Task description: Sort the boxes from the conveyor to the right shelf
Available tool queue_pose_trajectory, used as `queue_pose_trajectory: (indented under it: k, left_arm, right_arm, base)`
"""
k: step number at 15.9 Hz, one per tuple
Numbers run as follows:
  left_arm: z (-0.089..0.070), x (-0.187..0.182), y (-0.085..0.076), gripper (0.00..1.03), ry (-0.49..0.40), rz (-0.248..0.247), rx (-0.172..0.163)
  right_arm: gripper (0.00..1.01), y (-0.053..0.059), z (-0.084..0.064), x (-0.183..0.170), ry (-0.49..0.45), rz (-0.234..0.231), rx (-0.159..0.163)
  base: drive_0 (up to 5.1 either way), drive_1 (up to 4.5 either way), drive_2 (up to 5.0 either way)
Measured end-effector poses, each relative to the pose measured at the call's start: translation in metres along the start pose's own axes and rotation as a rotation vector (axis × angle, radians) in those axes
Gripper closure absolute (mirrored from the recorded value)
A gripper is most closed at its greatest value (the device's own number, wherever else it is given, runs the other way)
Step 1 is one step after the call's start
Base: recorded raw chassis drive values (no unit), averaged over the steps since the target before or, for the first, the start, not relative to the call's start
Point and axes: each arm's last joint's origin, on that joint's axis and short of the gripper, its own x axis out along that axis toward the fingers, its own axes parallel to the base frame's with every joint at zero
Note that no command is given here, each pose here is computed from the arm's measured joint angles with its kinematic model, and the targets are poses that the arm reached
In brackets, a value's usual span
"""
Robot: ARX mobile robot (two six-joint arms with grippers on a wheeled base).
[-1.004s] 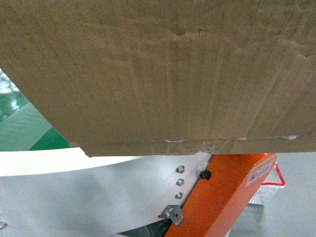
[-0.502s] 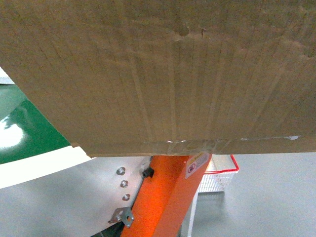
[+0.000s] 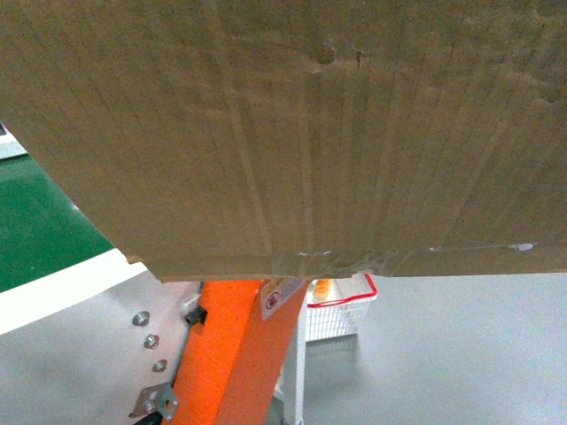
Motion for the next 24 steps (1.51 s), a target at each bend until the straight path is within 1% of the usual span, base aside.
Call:
queue_pose_trajectory:
  k: [24]
  left_arm:
    - [0.0, 0.0, 0.0, 0.99, 0.0, 0.0, 0.002]
  right_arm:
    - [0.97, 0.0, 0.0, 0.0, 0.0, 0.0, 0.0]
  base:
    - [-1.6, -1.6, -1.6]
